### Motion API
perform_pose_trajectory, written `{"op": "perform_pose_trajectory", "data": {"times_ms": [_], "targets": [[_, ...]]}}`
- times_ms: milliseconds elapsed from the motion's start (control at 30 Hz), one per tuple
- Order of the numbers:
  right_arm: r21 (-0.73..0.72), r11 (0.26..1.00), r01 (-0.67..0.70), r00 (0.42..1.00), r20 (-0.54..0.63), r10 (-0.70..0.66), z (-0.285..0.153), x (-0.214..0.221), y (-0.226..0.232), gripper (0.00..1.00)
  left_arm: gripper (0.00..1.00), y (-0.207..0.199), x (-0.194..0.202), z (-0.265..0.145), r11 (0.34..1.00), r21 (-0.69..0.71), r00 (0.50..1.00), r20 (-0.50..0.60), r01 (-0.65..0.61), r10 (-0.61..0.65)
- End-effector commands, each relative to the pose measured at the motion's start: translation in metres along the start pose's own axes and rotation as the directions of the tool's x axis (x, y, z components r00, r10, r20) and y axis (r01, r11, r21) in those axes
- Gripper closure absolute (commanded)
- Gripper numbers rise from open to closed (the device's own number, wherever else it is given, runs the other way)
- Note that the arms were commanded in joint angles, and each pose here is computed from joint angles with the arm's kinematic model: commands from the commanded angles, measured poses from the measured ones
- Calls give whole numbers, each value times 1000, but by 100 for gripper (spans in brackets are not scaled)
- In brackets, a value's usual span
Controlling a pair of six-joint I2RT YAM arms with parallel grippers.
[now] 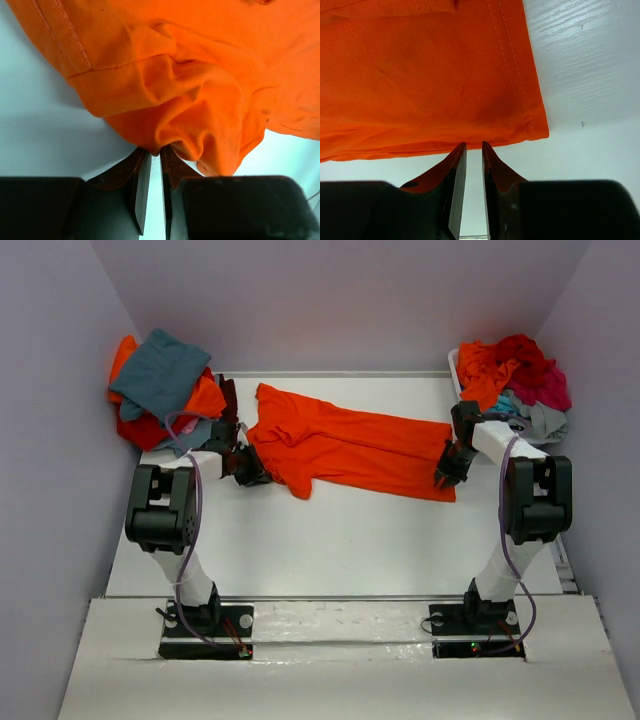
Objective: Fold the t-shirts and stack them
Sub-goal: Fold the flattened tshirt in 1/3 of the way
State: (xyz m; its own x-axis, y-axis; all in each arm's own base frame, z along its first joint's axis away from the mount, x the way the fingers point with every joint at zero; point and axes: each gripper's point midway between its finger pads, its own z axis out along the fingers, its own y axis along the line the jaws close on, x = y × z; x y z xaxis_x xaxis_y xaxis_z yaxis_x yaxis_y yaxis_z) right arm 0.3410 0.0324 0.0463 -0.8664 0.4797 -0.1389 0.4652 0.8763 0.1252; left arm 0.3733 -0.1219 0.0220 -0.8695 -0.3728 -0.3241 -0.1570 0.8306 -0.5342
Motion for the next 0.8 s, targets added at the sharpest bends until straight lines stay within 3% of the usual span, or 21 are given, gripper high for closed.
{"op": "perform_pose_trajectory", "data": {"times_ms": [0,433,633,700,767], "targets": [[9,1000,-7,1000,6,7,1,-1,-5,75,74,10,4,-13,998,-64,1000,-8,-25,24],[2,1000,-13,1000,-13,13,10,0,-3,75,78,-12,-5,-71,995,-73,995,68,-71,76],[-1,1000,-11,1000,-19,11,13,1,-2,75,79,-10,2,-82,992,-91,994,52,-87,92],[-5,1000,-11,1000,-23,11,14,2,-2,75,70,-5,8,-79,992,-96,995,42,-84,88],[-10,1000,-11,1000,-20,11,12,1,-1,75,53,0,13,-72,993,-101,997,32,-66,69]]}}
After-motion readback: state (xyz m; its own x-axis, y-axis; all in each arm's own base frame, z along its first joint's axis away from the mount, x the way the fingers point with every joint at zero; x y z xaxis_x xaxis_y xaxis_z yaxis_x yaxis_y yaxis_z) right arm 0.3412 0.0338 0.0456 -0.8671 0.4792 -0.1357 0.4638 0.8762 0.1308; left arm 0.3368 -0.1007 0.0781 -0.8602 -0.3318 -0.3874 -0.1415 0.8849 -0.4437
